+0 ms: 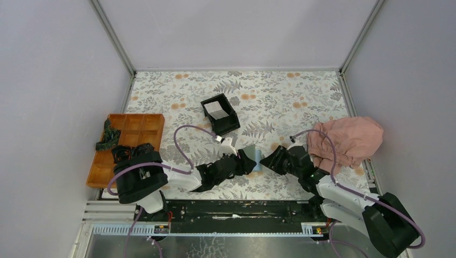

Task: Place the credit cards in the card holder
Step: Close the card holder at the center of the board.

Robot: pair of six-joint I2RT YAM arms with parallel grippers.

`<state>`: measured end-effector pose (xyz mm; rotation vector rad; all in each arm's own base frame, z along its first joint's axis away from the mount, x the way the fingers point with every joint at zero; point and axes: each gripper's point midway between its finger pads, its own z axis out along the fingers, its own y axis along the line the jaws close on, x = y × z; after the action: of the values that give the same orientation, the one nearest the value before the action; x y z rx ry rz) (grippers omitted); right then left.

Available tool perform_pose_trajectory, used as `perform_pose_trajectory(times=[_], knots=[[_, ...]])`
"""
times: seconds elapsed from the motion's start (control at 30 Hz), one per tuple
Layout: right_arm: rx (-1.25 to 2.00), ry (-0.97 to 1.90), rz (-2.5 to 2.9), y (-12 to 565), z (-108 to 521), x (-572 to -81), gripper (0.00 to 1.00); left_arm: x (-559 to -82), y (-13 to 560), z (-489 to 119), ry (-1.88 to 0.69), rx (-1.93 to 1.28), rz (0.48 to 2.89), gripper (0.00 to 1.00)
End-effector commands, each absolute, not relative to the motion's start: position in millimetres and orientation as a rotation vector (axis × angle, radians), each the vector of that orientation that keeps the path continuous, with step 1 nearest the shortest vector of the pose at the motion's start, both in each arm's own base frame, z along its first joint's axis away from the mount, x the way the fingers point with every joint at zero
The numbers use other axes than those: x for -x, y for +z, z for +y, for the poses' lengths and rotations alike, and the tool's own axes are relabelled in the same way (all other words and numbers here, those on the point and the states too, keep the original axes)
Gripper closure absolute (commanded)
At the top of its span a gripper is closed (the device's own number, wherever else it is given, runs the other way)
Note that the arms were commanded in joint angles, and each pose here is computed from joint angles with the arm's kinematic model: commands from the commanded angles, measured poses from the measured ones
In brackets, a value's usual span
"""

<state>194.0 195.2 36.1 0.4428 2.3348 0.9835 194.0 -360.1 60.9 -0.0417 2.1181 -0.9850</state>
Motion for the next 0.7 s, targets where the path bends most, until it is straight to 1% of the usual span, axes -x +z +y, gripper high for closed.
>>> perform_pose_trajectory(times=[0.0,0.07,0.17,0.37,0.53,0.67], knots=[[-0.487,0.955,2.289,44.0,188.4,-198.0,0.52,-196.0,65.9,-364.1,-0.996,0.044,2.081,0.46],[-0.5,0.938,2.277,46.7,185.4,-200.0,0.49,-195.0,65.2,-367.0,-1.001,0.034,2.086,0.45],[-0.512,0.914,2.269,47.7,182.5,-203.7,0.46,-194.4,63.1,-368.5,-0.998,0.026,2.094,0.42],[-0.543,0.881,2.288,39.4,179.3,-210.7,0.44,-194.2,62.6,-369.7,-0.998,0.018,2.099,0.36],[-0.583,0.897,2.267,37.9,174.0,-215.6,0.44,-194.8,68.4,-370.5,-1.005,0.012,2.085,0.28],[-0.592,0.9,2.252,40.3,170.5,-216.8,0.44,-194.9,73.5,-370.5,-1.011,0.009,2.075,0.26]])
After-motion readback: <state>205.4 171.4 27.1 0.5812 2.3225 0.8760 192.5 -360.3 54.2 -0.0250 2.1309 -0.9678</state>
